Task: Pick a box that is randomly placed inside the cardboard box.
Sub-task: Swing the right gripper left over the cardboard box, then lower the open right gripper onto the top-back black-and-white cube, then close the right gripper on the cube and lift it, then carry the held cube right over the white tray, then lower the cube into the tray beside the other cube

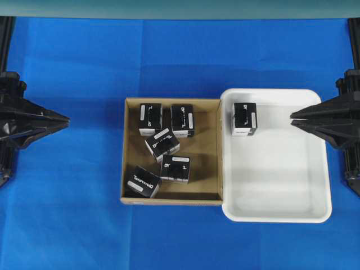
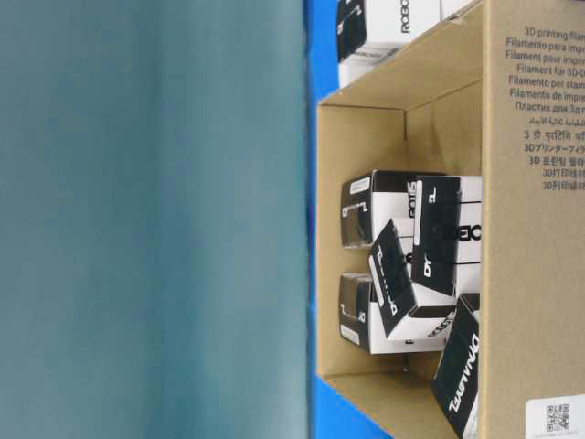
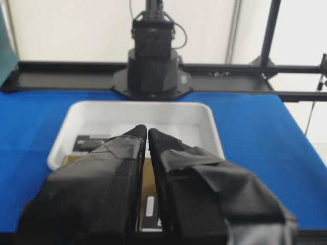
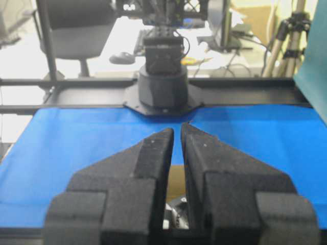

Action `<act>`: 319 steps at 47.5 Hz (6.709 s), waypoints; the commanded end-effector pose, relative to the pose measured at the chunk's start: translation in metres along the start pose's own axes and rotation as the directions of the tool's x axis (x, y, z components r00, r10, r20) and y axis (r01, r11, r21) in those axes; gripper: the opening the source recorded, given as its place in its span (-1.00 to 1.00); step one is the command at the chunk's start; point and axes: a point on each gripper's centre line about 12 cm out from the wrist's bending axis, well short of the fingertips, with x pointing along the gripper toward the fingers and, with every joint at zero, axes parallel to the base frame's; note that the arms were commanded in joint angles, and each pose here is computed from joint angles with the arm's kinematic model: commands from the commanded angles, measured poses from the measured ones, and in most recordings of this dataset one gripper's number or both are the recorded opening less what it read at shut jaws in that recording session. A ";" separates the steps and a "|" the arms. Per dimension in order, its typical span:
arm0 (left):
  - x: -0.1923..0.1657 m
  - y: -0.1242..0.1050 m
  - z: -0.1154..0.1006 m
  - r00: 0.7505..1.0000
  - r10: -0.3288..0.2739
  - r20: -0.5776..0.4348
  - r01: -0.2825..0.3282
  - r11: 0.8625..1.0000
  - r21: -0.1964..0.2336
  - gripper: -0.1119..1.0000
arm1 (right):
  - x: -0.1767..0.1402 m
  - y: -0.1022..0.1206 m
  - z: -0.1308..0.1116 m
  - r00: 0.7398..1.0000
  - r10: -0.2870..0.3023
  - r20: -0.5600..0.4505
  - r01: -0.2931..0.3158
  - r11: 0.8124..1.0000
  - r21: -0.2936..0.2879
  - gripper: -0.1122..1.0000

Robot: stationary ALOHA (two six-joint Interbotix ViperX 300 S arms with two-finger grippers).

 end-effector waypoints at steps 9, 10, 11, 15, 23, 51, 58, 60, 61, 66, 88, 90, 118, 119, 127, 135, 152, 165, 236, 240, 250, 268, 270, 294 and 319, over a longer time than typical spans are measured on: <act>0.008 0.000 0.009 0.994 0.000 -0.106 -0.005 0.999 -0.049 -0.88 | 0.036 -0.020 0.013 0.966 -0.084 -0.244 0.150 0.951 0.269 -0.82; 0.008 0.000 0.009 0.993 0.000 -0.118 -0.006 0.999 -0.050 -0.90 | 0.040 -0.021 0.014 0.957 -0.078 -0.280 0.161 0.944 0.288 -0.84; 0.008 0.000 0.008 0.992 0.001 -0.130 -0.007 0.999 -0.050 -0.92 | 0.045 -0.020 0.014 0.947 -0.068 -0.315 0.170 0.937 0.307 -0.84; 0.008 0.000 0.010 0.985 0.000 -0.174 -0.010 0.998 -0.054 -0.92 | 0.070 -0.018 0.017 0.902 -0.026 -0.431 0.212 0.896 0.391 -0.85; 0.006 -0.001 0.009 0.968 -0.004 -0.250 -0.015 0.997 -0.073 -0.92 | 0.124 -0.016 0.016 0.816 0.043 -0.577 0.339 0.773 0.536 -0.85; -0.038 -0.002 0.017 0.905 -0.009 -0.425 -0.036 0.995 -0.097 -0.92 | 0.296 -0.067 -0.055 0.584 0.069 -0.809 0.694 0.474 0.541 -0.84; -0.045 -0.003 0.019 0.896 -0.018 -0.444 -0.028 0.995 -0.095 -0.92 | 0.305 -0.076 -0.076 0.492 0.013 -0.870 0.799 0.390 0.458 -0.84; -0.046 -0.004 0.019 0.894 -0.022 -0.448 -0.024 0.995 -0.096 -0.92 | 0.305 -0.078 -0.080 0.468 -0.008 -0.884 0.824 0.365 0.433 -0.84; -0.046 -0.004 0.019 0.892 -0.025 -0.451 -0.021 0.995 -0.096 -0.92 | 0.305 -0.078 -0.083 0.455 -0.016 -0.890 0.836 0.353 0.421 -0.84; -0.046 -0.007 0.018 0.888 -0.038 -0.458 -0.007 0.995 -0.097 -0.92 | 0.302 -0.080 -0.090 0.396 -0.064 -0.916 0.885 0.295 0.361 -0.84; -0.048 -0.007 0.017 0.890 -0.042 -0.455 0.005 0.997 -0.081 -0.92 | 0.304 -0.055 -0.125 0.324 -0.038 -0.945 0.920 0.246 0.305 -0.59; -0.048 -0.007 0.017 0.890 -0.040 -0.455 0.007 0.997 -0.075 -0.92 | 0.304 -0.054 -0.129 0.316 -0.037 -0.948 0.923 0.244 0.298 -0.52; -0.053 -0.009 0.020 0.899 -0.053 -0.434 0.025 0.997 -0.072 -0.92 | 0.295 -0.077 -0.151 0.212 -0.135 -0.968 0.971 0.145 0.193 0.97; -0.053 -0.008 0.020 0.900 -0.052 -0.433 0.023 0.997 -0.072 -0.92 | 0.295 -0.077 -0.152 0.209 -0.135 -0.968 0.971 0.145 0.190 0.97; -0.053 -0.009 0.018 0.897 -0.053 -0.438 0.025 0.997 -0.069 -0.92 | 0.299 -0.077 -0.165 0.204 -0.133 -0.970 0.975 0.120 0.188 0.97; -0.052 -0.008 0.016 0.895 -0.052 -0.443 0.025 0.998 -0.066 -0.92 | 0.300 -0.076 -0.180 0.188 -0.137 -0.973 0.981 0.082 0.177 0.97; -0.052 -0.009 0.015 0.893 -0.053 -0.447 0.026 0.997 -0.066 -0.92 | 0.298 -0.075 -0.205 0.140 -0.146 -0.979 0.990 0.019 0.138 0.97; -0.053 -0.008 0.015 0.894 -0.052 -0.445 0.026 0.998 -0.063 -0.92 | 0.303 -0.073 -0.198 0.163 -0.147 -0.976 0.986 0.005 0.164 0.86; -0.054 -0.008 0.007 0.886 -0.051 -0.460 0.017 0.997 -0.079 -0.92 | 0.143 -0.039 0.013 -0.015 -0.239 -0.971 0.989 0.141 -0.050 0.28; -0.054 -0.008 0.007 0.886 -0.051 -0.460 0.017 0.997 -0.079 -0.92 | 0.125 -0.037 0.003 0.004 -0.238 -0.971 0.994 0.108 -0.022 0.28; -0.053 -0.008 0.006 0.884 -0.051 -0.464 0.017 0.997 -0.077 -0.92 | 0.094 -0.035 -0.031 0.128 -0.228 -0.965 0.991 0.057 0.118 0.28; -0.054 -0.008 0.007 0.886 -0.051 -0.460 0.014 0.996 -0.084 -0.92 | 0.040 -0.050 -0.107 0.015 -0.218 -0.976 0.999 -0.047 0.026 0.26; -0.054 -0.008 0.006 0.886 -0.051 -0.462 0.014 0.996 -0.084 -0.92 | 0.037 -0.054 -0.111 0.006 -0.220 -0.976 0.998 -0.057 0.019 0.26; -0.054 -0.008 0.007 0.886 -0.051 -0.460 0.013 0.996 -0.085 -0.92 | 0.044 -0.082 -0.156 0.032 -0.219 -0.975 0.993 -0.104 0.055 0.26; -0.053 -0.008 0.005 0.882 -0.047 -0.469 0.010 0.997 -0.082 -0.92 | 0.042 -0.088 -0.166 0.035 -0.216 -0.976 0.991 -0.119 0.062 0.69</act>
